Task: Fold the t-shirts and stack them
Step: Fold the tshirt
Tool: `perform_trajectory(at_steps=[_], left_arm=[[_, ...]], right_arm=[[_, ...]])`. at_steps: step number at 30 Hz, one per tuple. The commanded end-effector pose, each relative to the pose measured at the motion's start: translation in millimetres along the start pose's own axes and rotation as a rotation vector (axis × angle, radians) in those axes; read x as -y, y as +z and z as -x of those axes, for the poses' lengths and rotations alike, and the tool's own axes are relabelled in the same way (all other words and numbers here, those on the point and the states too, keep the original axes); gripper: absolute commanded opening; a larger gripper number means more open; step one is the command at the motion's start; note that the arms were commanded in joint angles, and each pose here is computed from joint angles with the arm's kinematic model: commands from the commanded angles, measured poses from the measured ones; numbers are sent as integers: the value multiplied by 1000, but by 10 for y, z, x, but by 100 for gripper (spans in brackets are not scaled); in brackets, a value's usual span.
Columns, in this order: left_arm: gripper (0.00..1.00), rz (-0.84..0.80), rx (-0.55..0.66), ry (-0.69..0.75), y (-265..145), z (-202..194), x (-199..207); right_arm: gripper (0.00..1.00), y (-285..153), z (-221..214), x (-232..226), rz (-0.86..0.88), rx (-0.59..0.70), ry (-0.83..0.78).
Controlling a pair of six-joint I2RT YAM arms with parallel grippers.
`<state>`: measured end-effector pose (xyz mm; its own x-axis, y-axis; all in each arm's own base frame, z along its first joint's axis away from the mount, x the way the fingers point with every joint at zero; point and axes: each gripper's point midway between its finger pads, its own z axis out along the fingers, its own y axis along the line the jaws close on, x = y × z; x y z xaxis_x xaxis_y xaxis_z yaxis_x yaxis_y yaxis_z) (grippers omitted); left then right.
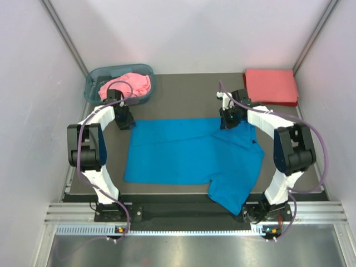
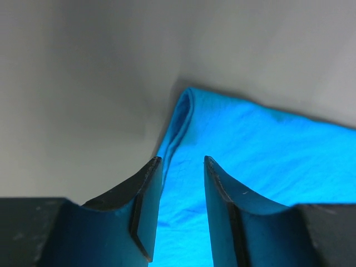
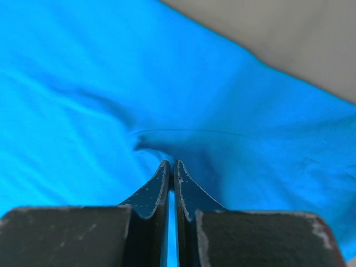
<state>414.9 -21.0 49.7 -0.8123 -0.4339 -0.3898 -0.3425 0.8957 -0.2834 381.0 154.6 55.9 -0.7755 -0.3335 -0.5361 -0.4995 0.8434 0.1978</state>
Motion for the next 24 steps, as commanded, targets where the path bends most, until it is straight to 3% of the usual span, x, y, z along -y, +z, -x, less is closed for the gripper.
perform_trajectory(at_steps=[1,6,16,24], left_arm=[[41,46,17,17,-132,117,-32],[40,90,42,27,-351,12,-100],[40,74,-48,-18,-402,-505,-180],[40,56,-58,-76,-349,-573,-156]], right_arm=[[0,-267,243,-218,-10,100,-56],[0,-269,54,-193,-58,54,-45],[0,-283,49,-259,-56,67,-53],[0,-320,46,-297,-45,80,-55]])
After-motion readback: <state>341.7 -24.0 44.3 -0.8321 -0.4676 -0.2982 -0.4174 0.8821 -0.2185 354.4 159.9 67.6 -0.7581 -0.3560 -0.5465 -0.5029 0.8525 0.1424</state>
